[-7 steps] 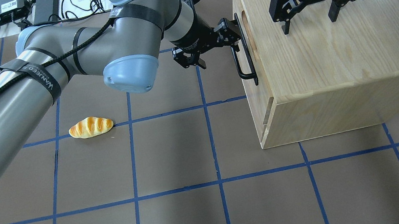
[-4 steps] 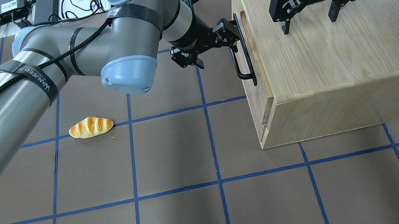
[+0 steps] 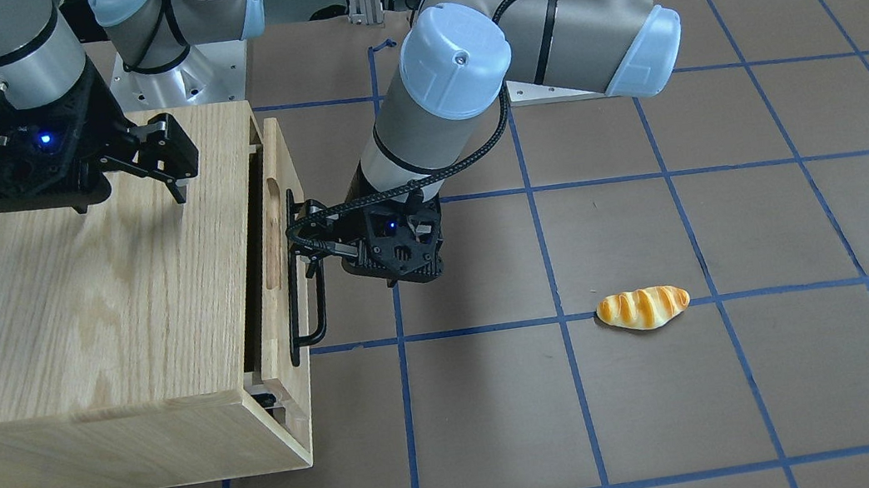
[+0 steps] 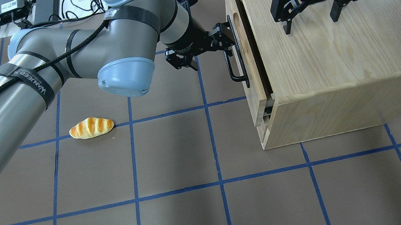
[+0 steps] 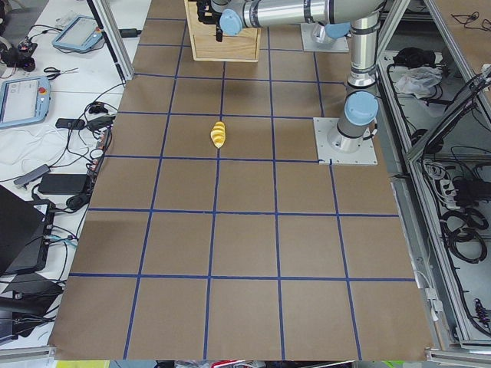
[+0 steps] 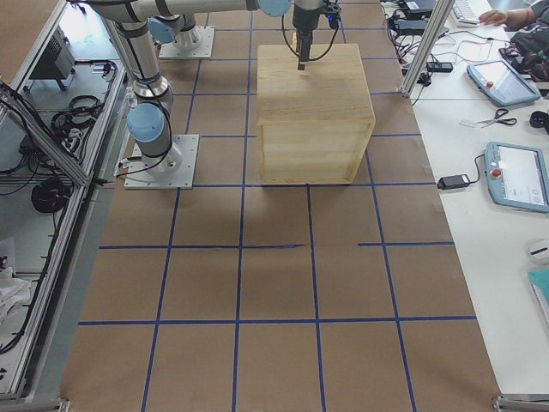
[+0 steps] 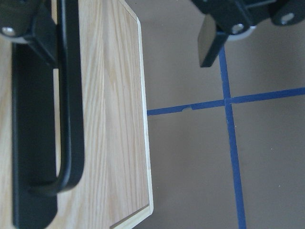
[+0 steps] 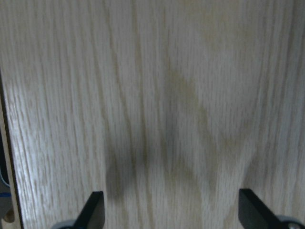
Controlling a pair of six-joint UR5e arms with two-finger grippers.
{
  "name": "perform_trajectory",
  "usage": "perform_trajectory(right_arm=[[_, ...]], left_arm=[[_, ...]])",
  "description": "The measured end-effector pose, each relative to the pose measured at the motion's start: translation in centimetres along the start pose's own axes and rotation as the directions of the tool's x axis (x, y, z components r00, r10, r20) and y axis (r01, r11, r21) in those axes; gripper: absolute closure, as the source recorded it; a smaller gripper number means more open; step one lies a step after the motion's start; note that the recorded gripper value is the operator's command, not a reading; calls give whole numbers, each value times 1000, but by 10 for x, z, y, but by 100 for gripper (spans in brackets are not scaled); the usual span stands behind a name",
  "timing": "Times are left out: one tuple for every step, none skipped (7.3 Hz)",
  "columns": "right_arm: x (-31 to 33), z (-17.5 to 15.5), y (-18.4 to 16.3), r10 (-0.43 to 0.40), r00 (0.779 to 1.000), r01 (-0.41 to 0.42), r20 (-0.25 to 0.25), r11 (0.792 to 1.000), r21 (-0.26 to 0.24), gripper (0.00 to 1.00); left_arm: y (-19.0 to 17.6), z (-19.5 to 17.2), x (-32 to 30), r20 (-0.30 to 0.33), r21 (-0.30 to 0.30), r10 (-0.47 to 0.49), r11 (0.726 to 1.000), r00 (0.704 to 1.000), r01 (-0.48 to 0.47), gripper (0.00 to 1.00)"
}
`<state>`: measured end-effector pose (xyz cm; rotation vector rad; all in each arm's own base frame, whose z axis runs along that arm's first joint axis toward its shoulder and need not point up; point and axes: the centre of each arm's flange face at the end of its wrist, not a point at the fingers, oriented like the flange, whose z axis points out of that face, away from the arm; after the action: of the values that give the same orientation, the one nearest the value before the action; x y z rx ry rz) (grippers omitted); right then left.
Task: Open upper drawer
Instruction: 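Pull the handle with the left gripper away from the cabinet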
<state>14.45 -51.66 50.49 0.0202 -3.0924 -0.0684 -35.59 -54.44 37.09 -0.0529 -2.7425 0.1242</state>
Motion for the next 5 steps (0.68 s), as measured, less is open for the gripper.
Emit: perform_trajectory(right_arm=[[0,0,0,0,1000,0,0,1000,0,0],[0,0,0,0,1000,0,0,1000,0,0],[0,0,0,0,1000,0,0,1000,0,0],[0,0,0,0,1000,0,0,1000,0,0],[0,0,0,0,1000,0,0,1000,0,0]], left_arm=[[1,2,-3,10,-6,4,1000,1000,-4,0],[3,6,-8,35,-16,13,1000,999,-12,0],[1,4,-16,59,-26,13,1000,998,-11,0],[-3,-3,-26,69,-33,-2,999,998,4,0],[-6,-10,-33,72,-32,-13,999,997,15,0]])
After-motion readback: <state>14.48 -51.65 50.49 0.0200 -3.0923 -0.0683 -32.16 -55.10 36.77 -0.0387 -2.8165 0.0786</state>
